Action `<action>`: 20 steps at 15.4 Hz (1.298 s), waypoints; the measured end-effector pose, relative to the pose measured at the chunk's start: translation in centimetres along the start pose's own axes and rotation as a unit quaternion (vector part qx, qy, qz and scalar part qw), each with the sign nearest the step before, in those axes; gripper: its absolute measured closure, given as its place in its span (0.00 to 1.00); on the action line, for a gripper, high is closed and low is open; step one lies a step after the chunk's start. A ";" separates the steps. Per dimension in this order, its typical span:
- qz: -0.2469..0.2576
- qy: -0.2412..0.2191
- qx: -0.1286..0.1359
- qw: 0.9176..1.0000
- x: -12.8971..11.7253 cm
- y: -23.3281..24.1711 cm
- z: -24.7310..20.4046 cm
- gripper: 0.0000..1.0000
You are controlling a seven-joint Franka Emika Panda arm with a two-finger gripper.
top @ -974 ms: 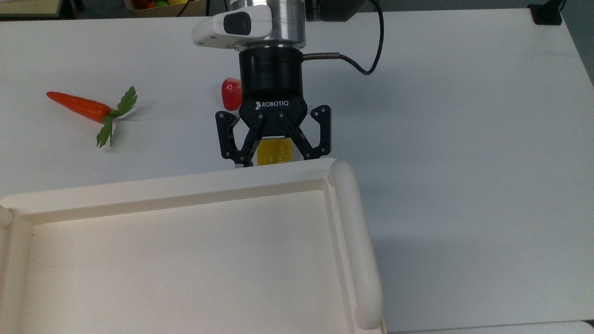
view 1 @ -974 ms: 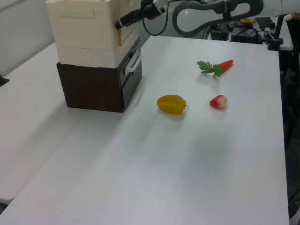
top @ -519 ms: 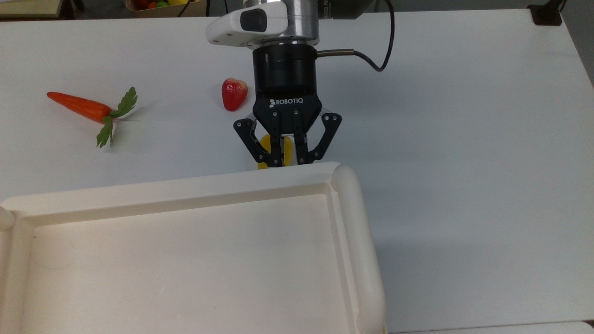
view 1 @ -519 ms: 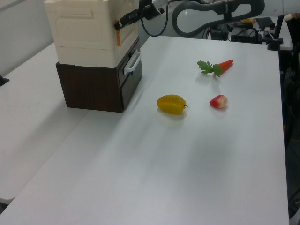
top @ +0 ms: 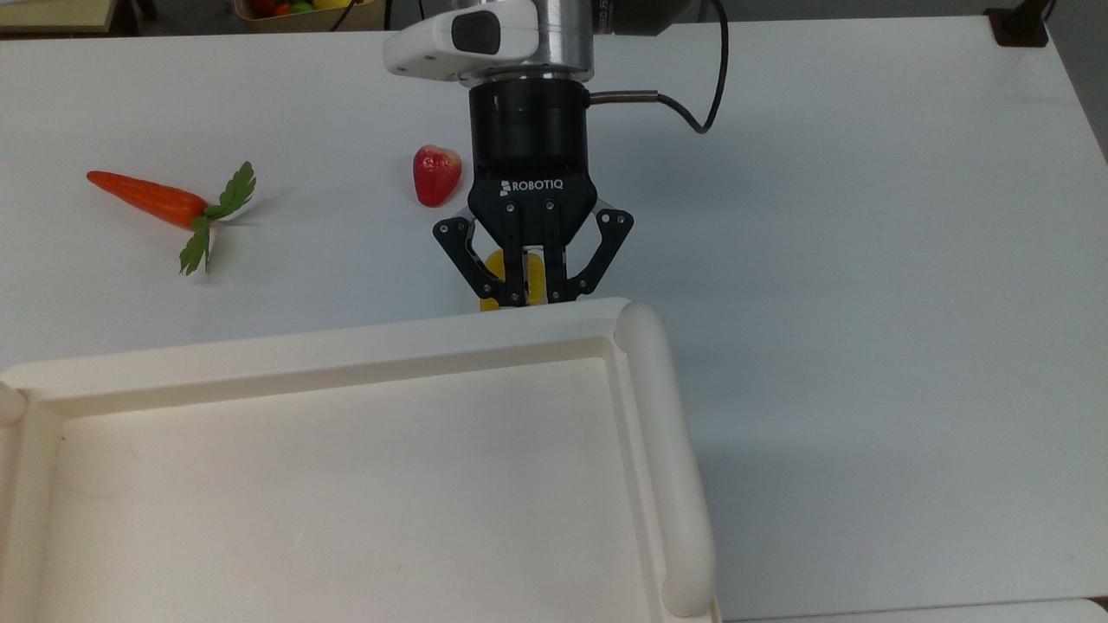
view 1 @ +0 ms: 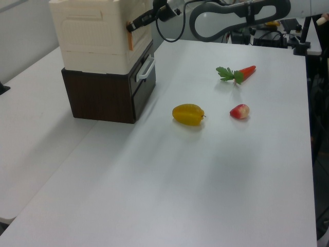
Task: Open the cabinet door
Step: 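Swing the gripped door outward away from the cabinet box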
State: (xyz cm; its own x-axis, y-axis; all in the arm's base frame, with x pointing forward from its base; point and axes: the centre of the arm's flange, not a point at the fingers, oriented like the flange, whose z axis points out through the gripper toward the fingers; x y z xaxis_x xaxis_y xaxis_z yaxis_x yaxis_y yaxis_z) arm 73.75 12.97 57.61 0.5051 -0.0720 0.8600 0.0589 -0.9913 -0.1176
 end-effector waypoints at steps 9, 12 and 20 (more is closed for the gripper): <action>0.015 -0.140 -0.007 0.990 1.3 2.3 -5.6 0.85; 0.016 -0.187 -0.011 0.982 1.6 3.8 -7.4 0.85; 0.042 -0.373 -0.032 0.926 1.0 14.5 -15.9 0.84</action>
State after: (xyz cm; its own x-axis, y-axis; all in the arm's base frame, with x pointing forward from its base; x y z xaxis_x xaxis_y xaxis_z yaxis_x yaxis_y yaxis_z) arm 61.44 -3.20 64.68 0.9616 -0.0767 0.2636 -0.0465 -0.9918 -0.1189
